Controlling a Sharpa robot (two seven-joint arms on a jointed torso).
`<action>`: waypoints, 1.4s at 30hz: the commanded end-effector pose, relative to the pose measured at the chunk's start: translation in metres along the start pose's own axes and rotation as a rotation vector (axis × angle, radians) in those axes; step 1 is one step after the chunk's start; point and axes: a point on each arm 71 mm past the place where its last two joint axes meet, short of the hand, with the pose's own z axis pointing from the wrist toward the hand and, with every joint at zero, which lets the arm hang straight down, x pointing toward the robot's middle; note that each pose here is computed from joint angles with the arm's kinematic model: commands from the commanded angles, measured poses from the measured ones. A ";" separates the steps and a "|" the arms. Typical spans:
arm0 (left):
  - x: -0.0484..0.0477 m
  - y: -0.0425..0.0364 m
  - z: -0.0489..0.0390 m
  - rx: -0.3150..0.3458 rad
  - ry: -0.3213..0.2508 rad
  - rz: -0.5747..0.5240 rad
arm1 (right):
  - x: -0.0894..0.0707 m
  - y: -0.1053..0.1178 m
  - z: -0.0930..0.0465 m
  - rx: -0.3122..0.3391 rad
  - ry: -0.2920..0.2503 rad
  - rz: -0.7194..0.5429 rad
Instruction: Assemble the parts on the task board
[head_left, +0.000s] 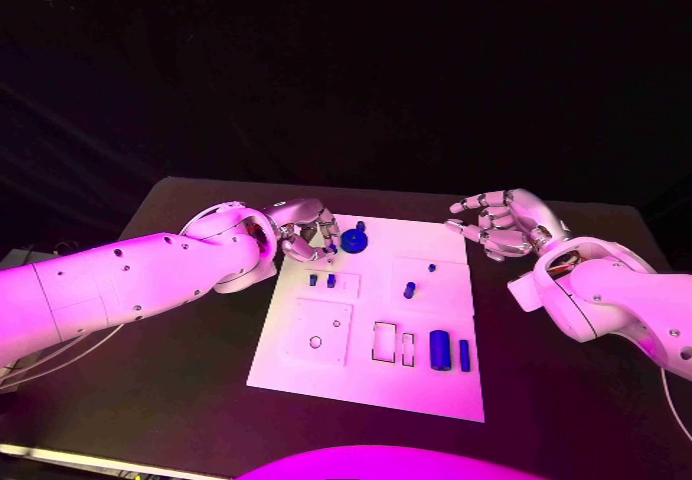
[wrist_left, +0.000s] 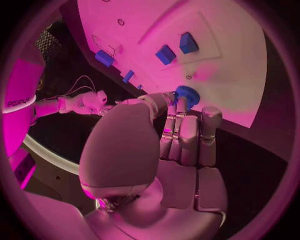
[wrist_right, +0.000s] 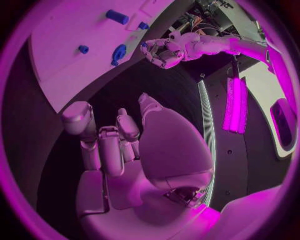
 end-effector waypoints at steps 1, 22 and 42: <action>0.0019 0.0023 0.0003 -0.015 0.036 0.010 | 0.000 0.001 0.000 -0.012 -0.001 -0.005; 0.0149 0.0094 0.0070 -0.029 0.074 0.075 | 0.002 0.000 -0.001 -0.012 0.002 -0.003; 0.0175 0.0099 0.0069 -0.038 0.099 0.084 | 0.001 -0.001 -0.001 -0.010 0.001 -0.004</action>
